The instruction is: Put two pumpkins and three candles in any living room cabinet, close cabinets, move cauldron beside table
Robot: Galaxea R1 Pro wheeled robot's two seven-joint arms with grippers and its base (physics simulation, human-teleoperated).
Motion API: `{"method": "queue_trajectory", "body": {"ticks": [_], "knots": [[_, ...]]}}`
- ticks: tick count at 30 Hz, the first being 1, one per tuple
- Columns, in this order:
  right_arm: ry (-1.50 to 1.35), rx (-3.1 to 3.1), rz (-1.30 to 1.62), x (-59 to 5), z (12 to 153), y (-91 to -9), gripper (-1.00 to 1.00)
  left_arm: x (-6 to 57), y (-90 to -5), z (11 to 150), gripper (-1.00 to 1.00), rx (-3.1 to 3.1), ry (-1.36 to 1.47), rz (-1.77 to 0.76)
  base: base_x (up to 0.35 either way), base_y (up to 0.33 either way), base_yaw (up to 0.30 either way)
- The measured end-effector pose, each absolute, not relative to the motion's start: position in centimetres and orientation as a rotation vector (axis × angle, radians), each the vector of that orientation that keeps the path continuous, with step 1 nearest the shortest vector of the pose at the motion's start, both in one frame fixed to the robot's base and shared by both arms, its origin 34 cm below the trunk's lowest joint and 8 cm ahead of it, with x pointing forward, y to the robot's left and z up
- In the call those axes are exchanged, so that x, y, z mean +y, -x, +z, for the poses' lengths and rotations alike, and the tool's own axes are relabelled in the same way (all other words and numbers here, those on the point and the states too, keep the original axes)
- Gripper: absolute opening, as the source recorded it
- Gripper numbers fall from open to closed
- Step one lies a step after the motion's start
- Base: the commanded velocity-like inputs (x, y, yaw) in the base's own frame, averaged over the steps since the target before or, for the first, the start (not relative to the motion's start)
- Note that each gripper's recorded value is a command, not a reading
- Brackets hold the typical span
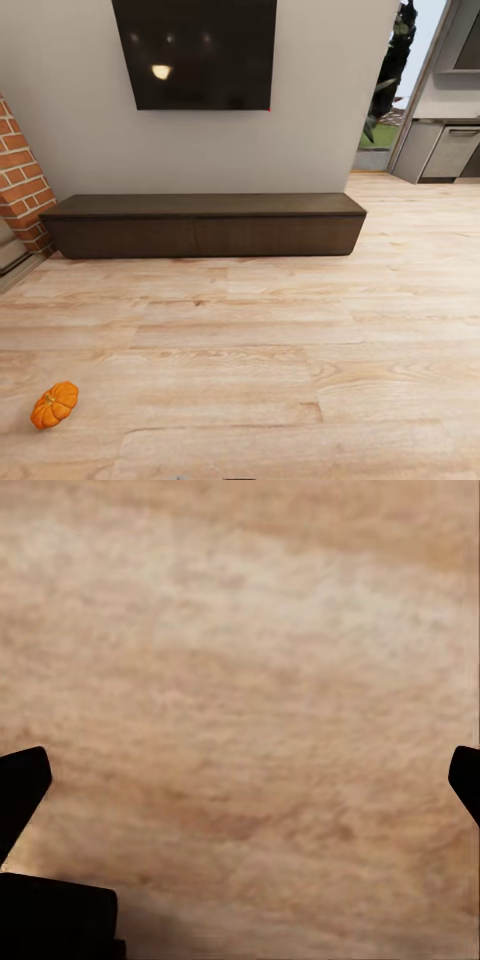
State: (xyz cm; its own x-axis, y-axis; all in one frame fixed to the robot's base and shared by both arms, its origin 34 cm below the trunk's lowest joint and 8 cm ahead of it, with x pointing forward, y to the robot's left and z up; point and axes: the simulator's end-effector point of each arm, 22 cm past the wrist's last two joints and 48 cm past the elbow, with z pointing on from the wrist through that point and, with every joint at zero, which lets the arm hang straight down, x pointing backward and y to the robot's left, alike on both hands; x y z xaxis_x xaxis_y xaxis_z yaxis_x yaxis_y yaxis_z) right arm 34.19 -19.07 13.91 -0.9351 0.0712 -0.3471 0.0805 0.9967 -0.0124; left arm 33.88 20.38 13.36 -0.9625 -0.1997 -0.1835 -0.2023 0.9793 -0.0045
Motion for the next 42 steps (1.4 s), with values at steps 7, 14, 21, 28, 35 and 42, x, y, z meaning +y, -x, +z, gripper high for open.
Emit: {"method": "queue_trajectory", "body": {"ticks": [7,14,21,28,35,42], "knots": [[-0.107,2.785,-0.030,-18.8,13.9,-34.2,1.00,21.7,-33.9,13.3,1.00,2.939,0.316,0.043,0.035,0.330,0.000],[-0.108,2.785,-0.033,-19.0,13.9,-34.2,1.00,21.9,-33.9,13.3,1.00,2.938,0.316,0.047,0.001,0.330,0.000],[-0.108,2.783,-0.035,-19.0,13.9,-34.3,1.00,21.9,-33.9,13.3,1.00,2.938,0.316,0.047,0.000,0.330,0.000],[-0.108,2.783,-0.035,-19.0,13.9,-34.2,1.00,21.9,-33.9,13.3,1.00,2.938,0.316,0.047,0.000,0.330,0.000],[-0.108,2.783,-0.035,-19.0,13.9,-34.2,1.00,21.9,-33.9,13.3,1.00,2.938,0.316,0.047,0.000,0.330,0.000],[-0.109,2.783,-0.035,-19.0,13.9,-34.2,1.00,21.9,-33.9,13.3,1.00,2.938,0.318,0.046,0.000,0.330,0.000]]}}
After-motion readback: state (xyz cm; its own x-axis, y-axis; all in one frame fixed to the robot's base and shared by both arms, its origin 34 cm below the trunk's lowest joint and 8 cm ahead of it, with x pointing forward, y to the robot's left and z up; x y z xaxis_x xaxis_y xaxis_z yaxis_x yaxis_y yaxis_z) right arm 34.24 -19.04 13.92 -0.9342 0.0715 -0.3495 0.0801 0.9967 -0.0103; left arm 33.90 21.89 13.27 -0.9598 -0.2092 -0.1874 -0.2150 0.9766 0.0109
